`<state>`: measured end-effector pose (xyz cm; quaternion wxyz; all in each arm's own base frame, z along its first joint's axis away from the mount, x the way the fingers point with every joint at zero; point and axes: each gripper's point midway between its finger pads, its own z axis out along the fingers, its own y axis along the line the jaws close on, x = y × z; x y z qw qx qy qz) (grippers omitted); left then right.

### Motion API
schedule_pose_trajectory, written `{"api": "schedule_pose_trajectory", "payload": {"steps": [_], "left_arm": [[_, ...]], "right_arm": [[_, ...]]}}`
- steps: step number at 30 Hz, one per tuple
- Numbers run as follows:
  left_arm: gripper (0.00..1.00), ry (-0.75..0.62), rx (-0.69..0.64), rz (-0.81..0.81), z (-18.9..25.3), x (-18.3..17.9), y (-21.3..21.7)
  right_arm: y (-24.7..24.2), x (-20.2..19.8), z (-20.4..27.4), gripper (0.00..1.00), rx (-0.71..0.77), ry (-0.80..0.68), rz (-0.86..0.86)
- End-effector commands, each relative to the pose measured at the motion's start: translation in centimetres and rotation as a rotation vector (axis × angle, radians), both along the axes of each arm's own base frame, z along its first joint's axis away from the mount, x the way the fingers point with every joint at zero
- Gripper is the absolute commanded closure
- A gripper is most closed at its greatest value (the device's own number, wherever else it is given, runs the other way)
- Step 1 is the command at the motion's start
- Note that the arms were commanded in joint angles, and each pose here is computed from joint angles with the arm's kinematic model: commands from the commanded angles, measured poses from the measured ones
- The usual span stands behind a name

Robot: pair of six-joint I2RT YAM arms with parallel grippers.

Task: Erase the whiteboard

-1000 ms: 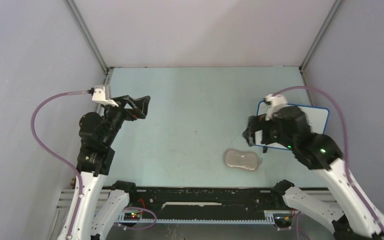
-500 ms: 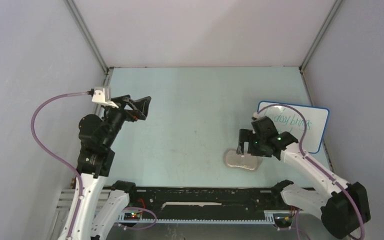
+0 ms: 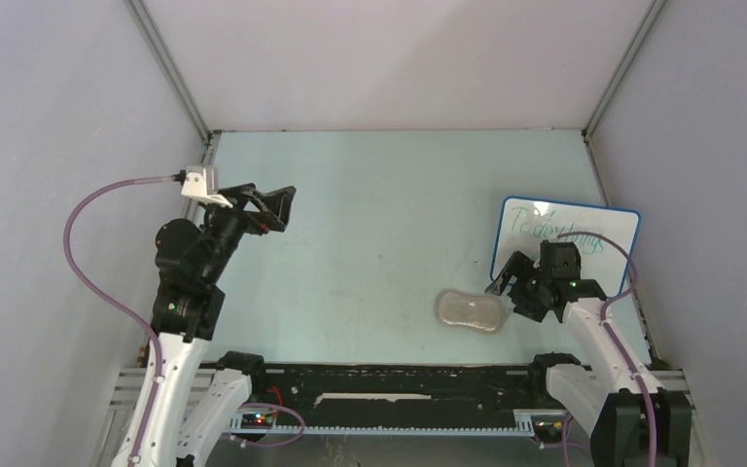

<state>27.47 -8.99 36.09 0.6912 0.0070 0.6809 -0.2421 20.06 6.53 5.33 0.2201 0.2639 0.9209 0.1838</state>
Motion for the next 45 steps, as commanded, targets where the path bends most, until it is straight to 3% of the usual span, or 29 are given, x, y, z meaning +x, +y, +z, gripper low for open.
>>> {"api": "schedule_pose_trajectory", "payload": {"steps": [1, 7, 19, 24, 26, 30, 35, 45], "left_arm": [[0.00, -0.006, -0.001, -0.028, -0.5, 0.3, -0.6], [0.00, -0.001, 0.001, -0.022, -0.6, 0.3, -0.5], [0.00, -0.004, 0.001, -0.010, -0.5, 0.3, -0.3], [0.00, -0.001, 0.000, -0.014, -0.7, 0.3, -0.4], [0.00, 0.001, 0.000, -0.016, -0.7, 0.4, -0.4], [0.00, 0.003, 0.002, -0.013, -0.8, 0.4, -0.4], [0.00, 0.006, 0.002, -0.014, -0.8, 0.5, -0.4], [0.00, 0.008, -0.003, -0.025, -0.8, 0.5, -0.6]], "right_arm": [[1.9, 0.5, -0.1, 0.17, 0.075, -0.024, 0.065], [3.8, -0.5, -0.5, 0.17, 0.043, -0.012, 0.127], [14.2, -5.1, 0.9, 0.19, 0.153, -0.032, 0.418], [10.5, -3.1, -0.2, 0.20, -0.158, -0.061, 0.482], [8.4, -1.7, -0.2, 0.15, -0.269, -0.047, 0.442], [7.1, 0.3, 0.2, 0.13, -0.163, -0.048, 0.395], [5.5, 2.0, 1.0, 0.06, -0.146, -0.094, 0.341], [4.2, 1.0, -1.9, 0.05, -0.079, -0.040, 0.259]]}}
